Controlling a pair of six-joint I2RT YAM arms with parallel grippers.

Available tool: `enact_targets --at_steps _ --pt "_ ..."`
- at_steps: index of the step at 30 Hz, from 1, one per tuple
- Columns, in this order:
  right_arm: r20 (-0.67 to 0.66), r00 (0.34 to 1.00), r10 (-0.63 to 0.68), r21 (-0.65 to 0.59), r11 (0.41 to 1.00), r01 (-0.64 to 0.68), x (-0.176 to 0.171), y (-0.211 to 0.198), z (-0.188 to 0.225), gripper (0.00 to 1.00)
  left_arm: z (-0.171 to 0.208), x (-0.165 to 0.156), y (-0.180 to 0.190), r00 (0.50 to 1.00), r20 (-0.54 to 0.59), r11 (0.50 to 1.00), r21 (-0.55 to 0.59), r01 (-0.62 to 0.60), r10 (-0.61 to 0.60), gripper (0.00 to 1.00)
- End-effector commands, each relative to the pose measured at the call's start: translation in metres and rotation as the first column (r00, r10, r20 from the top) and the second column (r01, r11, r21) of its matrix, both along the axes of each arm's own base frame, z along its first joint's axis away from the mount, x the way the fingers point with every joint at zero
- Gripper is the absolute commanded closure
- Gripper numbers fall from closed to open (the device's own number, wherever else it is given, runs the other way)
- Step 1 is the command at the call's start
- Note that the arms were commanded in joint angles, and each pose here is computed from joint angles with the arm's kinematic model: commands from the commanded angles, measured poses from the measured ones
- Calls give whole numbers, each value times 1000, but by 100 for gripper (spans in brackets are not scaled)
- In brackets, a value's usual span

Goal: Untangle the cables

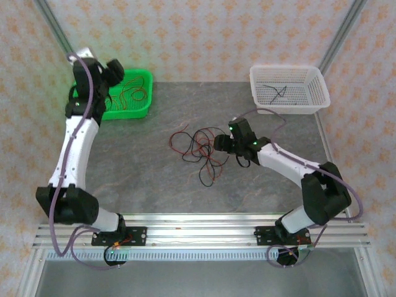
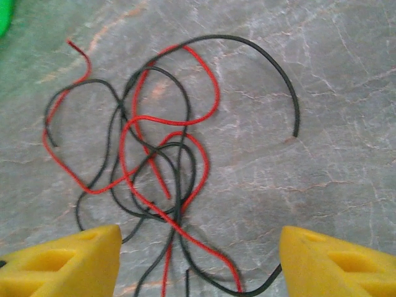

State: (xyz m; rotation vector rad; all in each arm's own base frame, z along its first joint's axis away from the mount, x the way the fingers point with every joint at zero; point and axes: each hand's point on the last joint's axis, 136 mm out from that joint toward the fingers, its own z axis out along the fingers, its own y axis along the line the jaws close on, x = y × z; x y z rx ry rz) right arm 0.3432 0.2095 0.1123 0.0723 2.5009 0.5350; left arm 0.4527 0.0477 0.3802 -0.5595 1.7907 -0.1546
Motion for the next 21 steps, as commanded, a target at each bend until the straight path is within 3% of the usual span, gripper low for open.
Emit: enact_targets --at_steps 1,7,13,21 --pt "3 999 -51 -67 996 51 12 -8 -4 36 -30 -26 -25 998 -37 998 -46 52 -54 23" --pt "-22 1000 7 -229 973 -12 31 -10 -28 41 -67 -81 -68 989 -69 990 -69 125 -130 23" --pt "-53 994 93 -460 881 -107 67 -22 -53 43 -91 -107 -86 977 -124 983 -84 163 -173 24" --pt "-76 992 98 -489 864 -123 103 -33 -75 43 -112 -127 -96 964 -186 980 -96 175 -190 25"
